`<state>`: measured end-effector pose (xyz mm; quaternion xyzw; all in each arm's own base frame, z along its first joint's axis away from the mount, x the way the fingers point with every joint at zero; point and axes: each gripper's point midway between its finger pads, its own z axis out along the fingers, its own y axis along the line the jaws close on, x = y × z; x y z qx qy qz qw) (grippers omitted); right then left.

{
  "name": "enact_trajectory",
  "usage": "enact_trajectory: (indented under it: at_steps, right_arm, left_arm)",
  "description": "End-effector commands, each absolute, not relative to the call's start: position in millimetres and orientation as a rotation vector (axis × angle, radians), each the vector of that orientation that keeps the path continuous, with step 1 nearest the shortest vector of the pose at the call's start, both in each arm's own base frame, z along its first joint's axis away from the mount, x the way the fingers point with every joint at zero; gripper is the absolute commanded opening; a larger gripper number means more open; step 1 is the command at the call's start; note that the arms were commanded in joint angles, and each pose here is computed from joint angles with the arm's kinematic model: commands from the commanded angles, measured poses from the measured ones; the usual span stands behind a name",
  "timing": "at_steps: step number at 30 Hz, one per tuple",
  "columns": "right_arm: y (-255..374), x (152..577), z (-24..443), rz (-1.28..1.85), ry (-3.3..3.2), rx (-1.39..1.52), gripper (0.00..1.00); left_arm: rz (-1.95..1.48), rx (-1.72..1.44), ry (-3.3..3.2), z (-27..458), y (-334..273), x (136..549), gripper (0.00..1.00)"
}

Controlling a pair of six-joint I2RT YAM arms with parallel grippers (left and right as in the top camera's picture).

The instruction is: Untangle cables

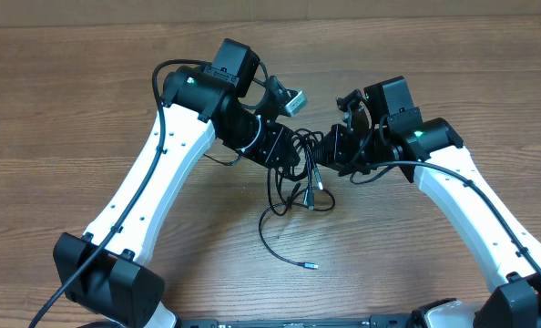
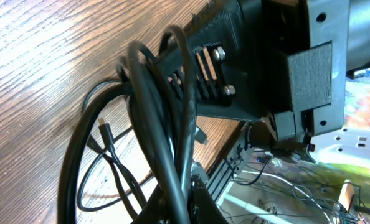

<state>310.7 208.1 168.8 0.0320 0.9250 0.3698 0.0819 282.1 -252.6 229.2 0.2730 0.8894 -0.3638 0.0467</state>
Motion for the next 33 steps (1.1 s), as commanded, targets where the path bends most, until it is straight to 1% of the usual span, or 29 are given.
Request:
enact_trajectory:
  at_steps: [1,2,4,8,13,16,18,19,21,27,28,30,33]
  right_arm:
    - [180,324,155,0.880,2.783,0.212,0.04]
    - [180,323,154,0.879,2.786,0.213,0.04]
    - [180,323,154,0.879,2.788,0.214,0.04]
    - [180,323,154,0.878,2.788,0.213,0.04]
    - [180,323,154,0.880,2.788,0.214,0.04]
    - [180,322,154,0.879,2.792,0.215,0.04]
    - [180,321,154,0.878,2.796,0.215,0.04]
    - [180,321,153,0.878,2.797,0.214,0.04]
    - [180,320,153,0.877,2.799,0.215,0.04]
    - [180,320,153,0.877,2.800,0.216,0.04]
    - [180,320,153,0.877,2.801,0.216,0.04]
    - [180,320,153,0.877,2.801,0.216,0.04]
    - [180,320,153,0.877,2.801,0.216,0.04]
  left_arm:
    - [-1.068,0.891,2.677,238,-252,278,0.13]
    - [-0.995,0.886,2.696,233,-246,282,0.23]
    - [-0.876,0.866,2.728,225,-236,289,0.35]
    - [-0.652,0.739,2.802,213,-216,304,0.41]
    - [-0.745,0.744,2.788,218,-225,300,0.41]
    - [-0.729,0.742,2.761,219,-226,307,0.40]
    - [-0.599,0.625,2.767,216,-216,324,0.40]
    - [-0.493,0.481,2.780,213,-206,338,0.41]
    - [-0.424,0.317,2.779,213,-197,350,0.43]
    - [-0.475,0.172,2.720,221,-204,368,0.43]
    - [-0.481,0.153,2.731,218,-205,368,0.45]
    - [-0.482,0.155,2.757,210,-206,367,0.45]
    - [-0.577,0.187,2.818,196,-220,360,0.43]
